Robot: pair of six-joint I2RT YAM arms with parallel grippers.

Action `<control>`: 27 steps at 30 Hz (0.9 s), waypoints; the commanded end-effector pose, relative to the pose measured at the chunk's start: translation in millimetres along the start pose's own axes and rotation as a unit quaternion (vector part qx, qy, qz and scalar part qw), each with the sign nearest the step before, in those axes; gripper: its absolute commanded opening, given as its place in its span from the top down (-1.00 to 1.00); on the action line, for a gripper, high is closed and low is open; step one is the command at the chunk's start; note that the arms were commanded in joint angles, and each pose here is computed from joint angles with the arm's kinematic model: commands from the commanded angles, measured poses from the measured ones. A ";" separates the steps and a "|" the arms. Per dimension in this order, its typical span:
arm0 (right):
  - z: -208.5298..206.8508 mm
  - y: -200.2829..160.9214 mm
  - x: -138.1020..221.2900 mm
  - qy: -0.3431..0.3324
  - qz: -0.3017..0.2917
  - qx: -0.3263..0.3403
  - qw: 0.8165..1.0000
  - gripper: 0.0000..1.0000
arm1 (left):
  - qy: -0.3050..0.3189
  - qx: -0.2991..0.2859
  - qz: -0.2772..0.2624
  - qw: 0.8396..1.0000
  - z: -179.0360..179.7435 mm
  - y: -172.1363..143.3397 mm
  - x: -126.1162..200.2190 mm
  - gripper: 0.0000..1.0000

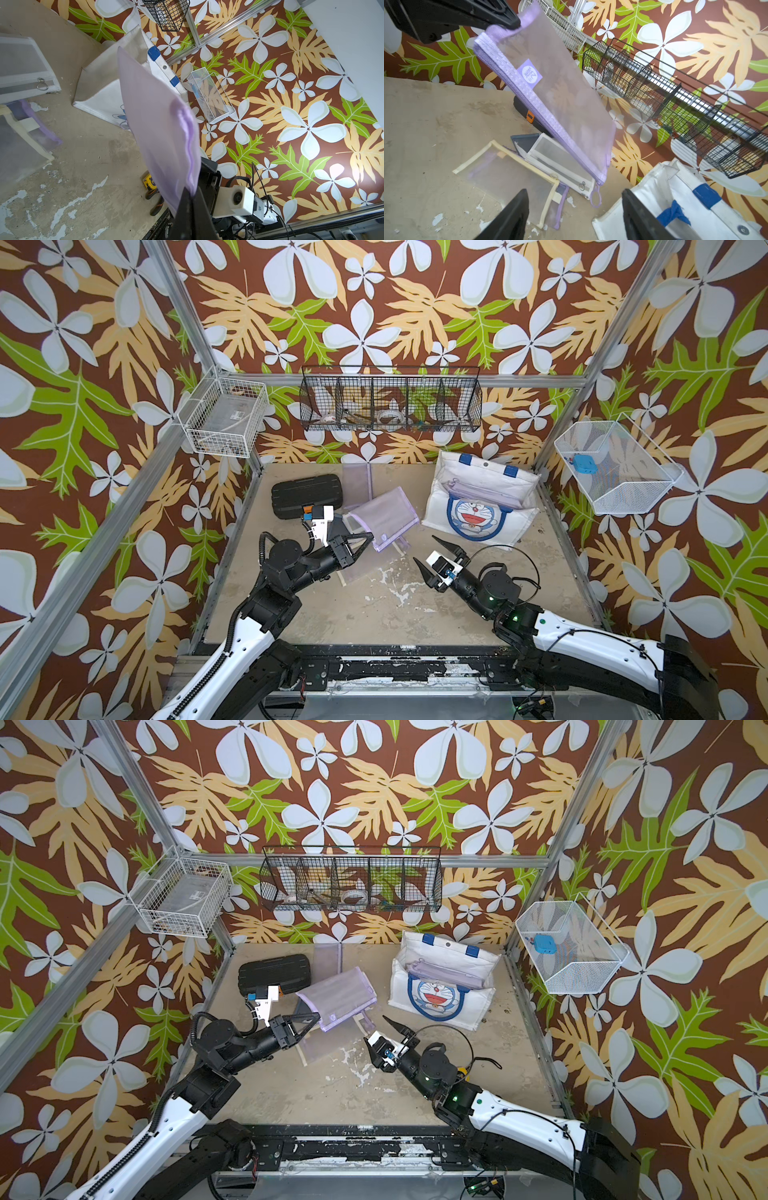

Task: Put the pencil pouch into the canvas bag
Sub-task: Pick up the pencil case from the pencil case.

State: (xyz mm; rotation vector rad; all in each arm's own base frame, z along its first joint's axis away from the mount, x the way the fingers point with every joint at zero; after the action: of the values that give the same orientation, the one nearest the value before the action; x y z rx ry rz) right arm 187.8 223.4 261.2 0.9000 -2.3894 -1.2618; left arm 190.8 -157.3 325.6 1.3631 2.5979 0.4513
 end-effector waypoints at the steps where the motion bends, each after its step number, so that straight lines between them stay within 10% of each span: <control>1: -9.2 18.8 -7.9 -0.038 -0.037 0.004 0.999 -0.43 | -0.026 0.010 0.004 1.000 -11.9 0.8 0.9 1.00; 18: 10.0 28.4 -62.5 -0.071 -0.007 0.060 0.996 -0.20 | -0.068 0.048 0.030 0.996 -15.5 -2.3 -5.3 1.00; 22: 8.9 31.4 -70.8 -0.082 -0.004 0.066 0.994 0.13 | -0.070 0.052 0.033 0.996 -14.7 -4.3 -3.3 1.00; 27: 6.5 34.7 -68.5 -0.070 0.005 0.068 0.995 1.00 | -0.067 0.058 0.037 0.995 -7.3 -7.6 -3.4 1.00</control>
State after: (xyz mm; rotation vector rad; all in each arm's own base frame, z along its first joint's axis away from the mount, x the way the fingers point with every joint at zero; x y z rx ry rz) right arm 223.5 288.4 282.4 0.8755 -2.6021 -1.2024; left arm 187.2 -164.6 327.6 1.4630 2.5407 0.2383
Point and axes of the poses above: each gripper's point midway between its finger pads, its own x axis back along the fingers, its own z axis along the line the jaws close on, y = z × x, the point moved 6 cm from there along x, back along the fingers, and after that the axes turned 7 degrees about x, right-handed, at the moved point
